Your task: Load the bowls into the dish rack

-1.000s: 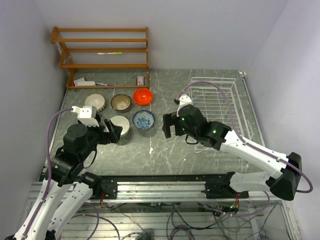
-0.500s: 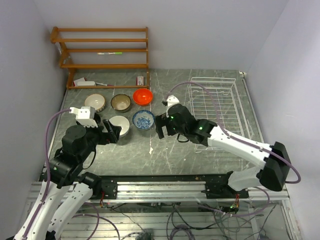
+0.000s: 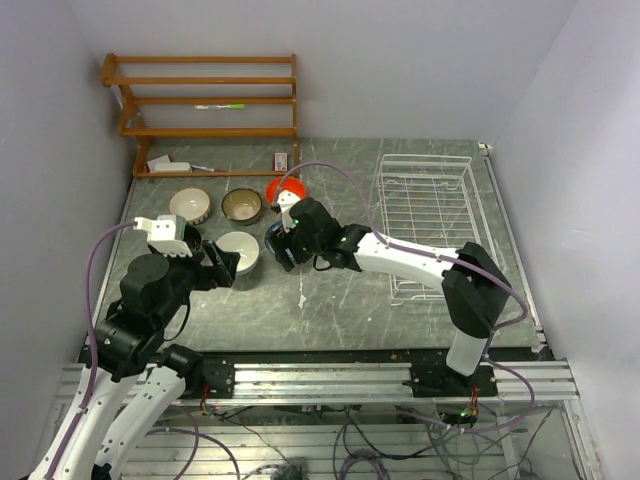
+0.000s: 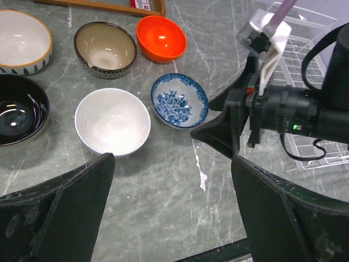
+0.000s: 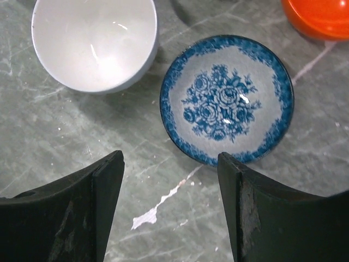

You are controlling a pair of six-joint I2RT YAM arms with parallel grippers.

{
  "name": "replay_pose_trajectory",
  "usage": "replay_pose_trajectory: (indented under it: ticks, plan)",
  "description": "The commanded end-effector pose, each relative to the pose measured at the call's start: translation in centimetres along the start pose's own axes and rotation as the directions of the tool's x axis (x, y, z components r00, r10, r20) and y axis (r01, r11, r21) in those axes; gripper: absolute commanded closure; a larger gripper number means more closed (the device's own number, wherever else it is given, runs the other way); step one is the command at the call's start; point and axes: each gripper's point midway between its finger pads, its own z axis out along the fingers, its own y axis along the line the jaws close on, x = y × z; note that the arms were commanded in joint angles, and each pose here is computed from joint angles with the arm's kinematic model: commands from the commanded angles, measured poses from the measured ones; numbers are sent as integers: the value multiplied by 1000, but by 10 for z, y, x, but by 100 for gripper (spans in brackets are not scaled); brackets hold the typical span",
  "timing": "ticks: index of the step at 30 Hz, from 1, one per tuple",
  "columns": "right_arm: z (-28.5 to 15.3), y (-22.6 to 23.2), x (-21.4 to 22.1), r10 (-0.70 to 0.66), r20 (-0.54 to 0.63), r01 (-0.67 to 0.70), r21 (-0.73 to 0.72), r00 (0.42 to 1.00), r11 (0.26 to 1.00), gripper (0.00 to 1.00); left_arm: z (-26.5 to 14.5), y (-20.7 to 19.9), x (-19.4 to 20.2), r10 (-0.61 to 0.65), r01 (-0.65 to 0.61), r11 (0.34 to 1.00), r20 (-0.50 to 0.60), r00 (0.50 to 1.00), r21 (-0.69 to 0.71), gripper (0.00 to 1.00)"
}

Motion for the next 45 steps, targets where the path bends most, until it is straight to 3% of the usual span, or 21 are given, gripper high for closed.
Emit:
replay_pose_trajectory:
  ticks: [1,8,12,31,35,36,45]
  plan:
    - [15,16,-28,-112,116,122,-87,987,989,33,-2,-1,-6,-6,6,1000,27,1000,1,1]
    - [39,21,-22,-179,100,191,-118,979,975,48,-1,-3,-5,0,0,1000,21,1000,11,1]
    - [50,18,-17,-200,84,209,-104,976,972,63,1,-3,-4,2,-2,1000,15,1000,9,1]
    - [88,-7,24,-221,-35,221,5,975,975,64,-5,4,-10,-7,9,1000,51,999,-21,1]
    - [86,-12,21,-199,-23,200,38,980,979,94,-6,4,-11,-10,11,1000,56,998,-23,1]
    - [84,-12,19,-193,-17,194,42,981,980,97,-7,4,-11,-10,11,1000,57,998,-22,1]
    - [52,13,-9,-90,72,95,-77,993,992,100,-7,6,-11,-12,14,999,58,998,-32,1]
